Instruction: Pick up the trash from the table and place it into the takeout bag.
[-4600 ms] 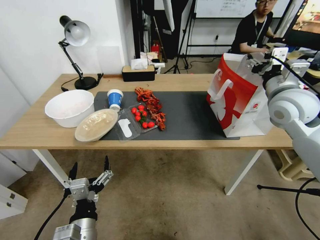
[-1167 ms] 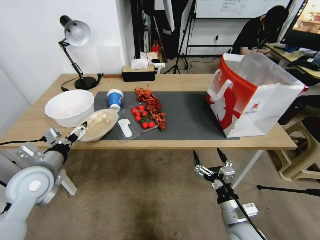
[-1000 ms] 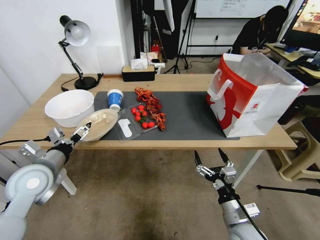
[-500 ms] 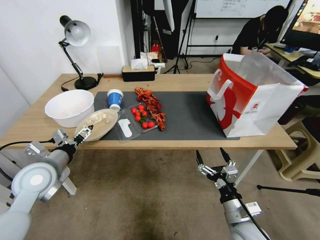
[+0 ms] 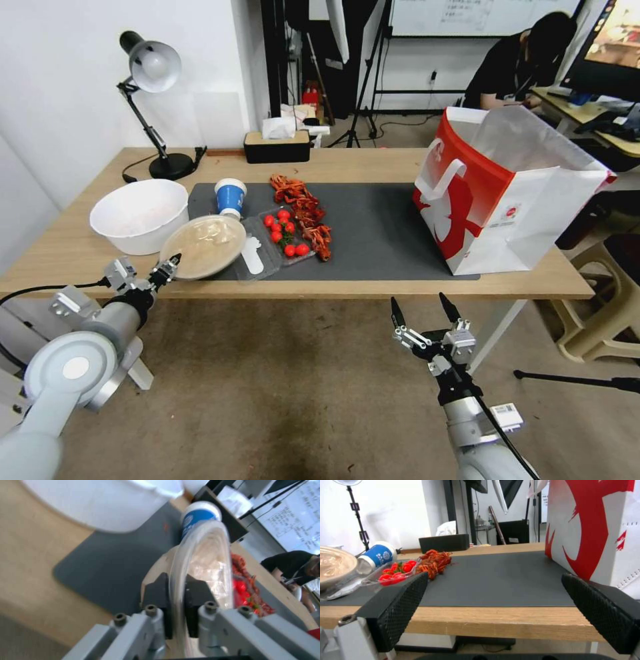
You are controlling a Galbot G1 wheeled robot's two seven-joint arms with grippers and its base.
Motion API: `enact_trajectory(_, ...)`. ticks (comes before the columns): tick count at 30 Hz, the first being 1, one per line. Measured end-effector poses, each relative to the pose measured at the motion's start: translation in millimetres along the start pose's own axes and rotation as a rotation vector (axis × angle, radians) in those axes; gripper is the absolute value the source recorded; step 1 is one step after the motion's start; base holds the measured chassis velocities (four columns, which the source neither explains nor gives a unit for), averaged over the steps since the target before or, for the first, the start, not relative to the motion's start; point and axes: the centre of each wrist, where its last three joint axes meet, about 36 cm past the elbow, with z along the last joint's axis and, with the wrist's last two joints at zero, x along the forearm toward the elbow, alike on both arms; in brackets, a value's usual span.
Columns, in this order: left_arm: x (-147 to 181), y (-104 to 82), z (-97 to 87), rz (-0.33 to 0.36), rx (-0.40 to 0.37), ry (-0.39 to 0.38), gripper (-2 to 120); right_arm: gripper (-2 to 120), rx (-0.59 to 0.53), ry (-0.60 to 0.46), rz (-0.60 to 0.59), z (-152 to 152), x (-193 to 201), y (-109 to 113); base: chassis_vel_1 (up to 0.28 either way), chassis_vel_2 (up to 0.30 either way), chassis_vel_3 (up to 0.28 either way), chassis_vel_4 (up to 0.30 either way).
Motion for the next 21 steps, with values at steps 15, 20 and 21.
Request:
enact_trajectory(15,18,-70.0,-42.0,0.410,-0.358,-0.176,1,100,-0.003,0.001,-0.015,-7,12,9,0.000,0.000,0.000,0.000)
enact_trajectory(20,-7,-106.0,-72.5,0.560,-0.468,-0.159,1,100,-0.002,0.006,-0.004,-8,18,13,0.000,0.000,0.000,0.000)
enact_trajectory(21,-7,-106.0,-72.5,0.560,-0.468,-0.159,1,100,-0.002,0.006,-0.004,-8,18,13,0.000,0.000,0.000,0.000)
